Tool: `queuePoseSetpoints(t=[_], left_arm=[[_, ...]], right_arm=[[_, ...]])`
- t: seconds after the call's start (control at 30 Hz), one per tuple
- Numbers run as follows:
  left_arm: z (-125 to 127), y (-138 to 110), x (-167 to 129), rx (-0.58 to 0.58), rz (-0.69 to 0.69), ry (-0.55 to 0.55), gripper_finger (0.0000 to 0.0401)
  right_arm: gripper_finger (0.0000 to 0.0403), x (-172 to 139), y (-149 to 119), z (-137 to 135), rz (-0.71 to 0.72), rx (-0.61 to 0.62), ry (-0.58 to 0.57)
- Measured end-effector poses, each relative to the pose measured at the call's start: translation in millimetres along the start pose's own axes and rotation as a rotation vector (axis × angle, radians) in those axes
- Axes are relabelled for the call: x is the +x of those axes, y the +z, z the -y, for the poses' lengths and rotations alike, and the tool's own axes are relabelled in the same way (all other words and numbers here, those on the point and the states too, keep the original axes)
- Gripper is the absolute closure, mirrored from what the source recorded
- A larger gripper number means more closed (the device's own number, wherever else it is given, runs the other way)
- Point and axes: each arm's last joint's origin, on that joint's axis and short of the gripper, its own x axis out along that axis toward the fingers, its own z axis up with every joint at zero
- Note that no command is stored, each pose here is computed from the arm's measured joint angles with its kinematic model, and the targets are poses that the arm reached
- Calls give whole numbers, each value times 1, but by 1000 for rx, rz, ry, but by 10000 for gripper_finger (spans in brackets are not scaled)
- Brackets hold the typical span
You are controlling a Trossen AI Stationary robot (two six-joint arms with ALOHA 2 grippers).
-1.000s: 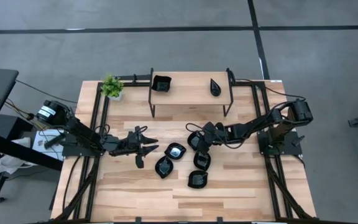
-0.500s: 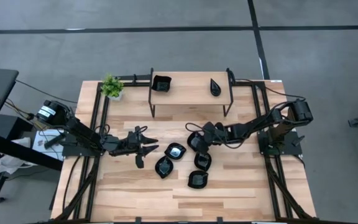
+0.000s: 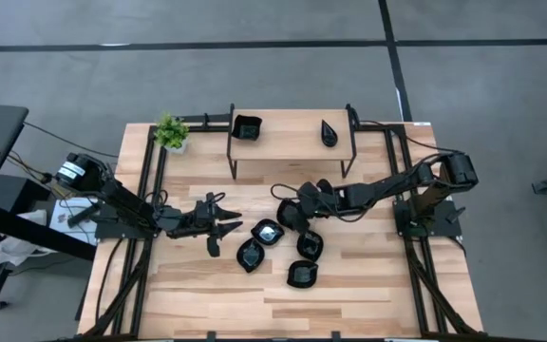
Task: Pick & Place Mini shaped plates
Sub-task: Put the black leaf shaped plate on the shelf
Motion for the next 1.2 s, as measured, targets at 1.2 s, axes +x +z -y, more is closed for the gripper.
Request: queuePoseSetpoints(t=[1.2], left_arm=[[2,3,3,-38,12,-3,284]], right_arm=[[401,-49,196,107,100,38,-120]])
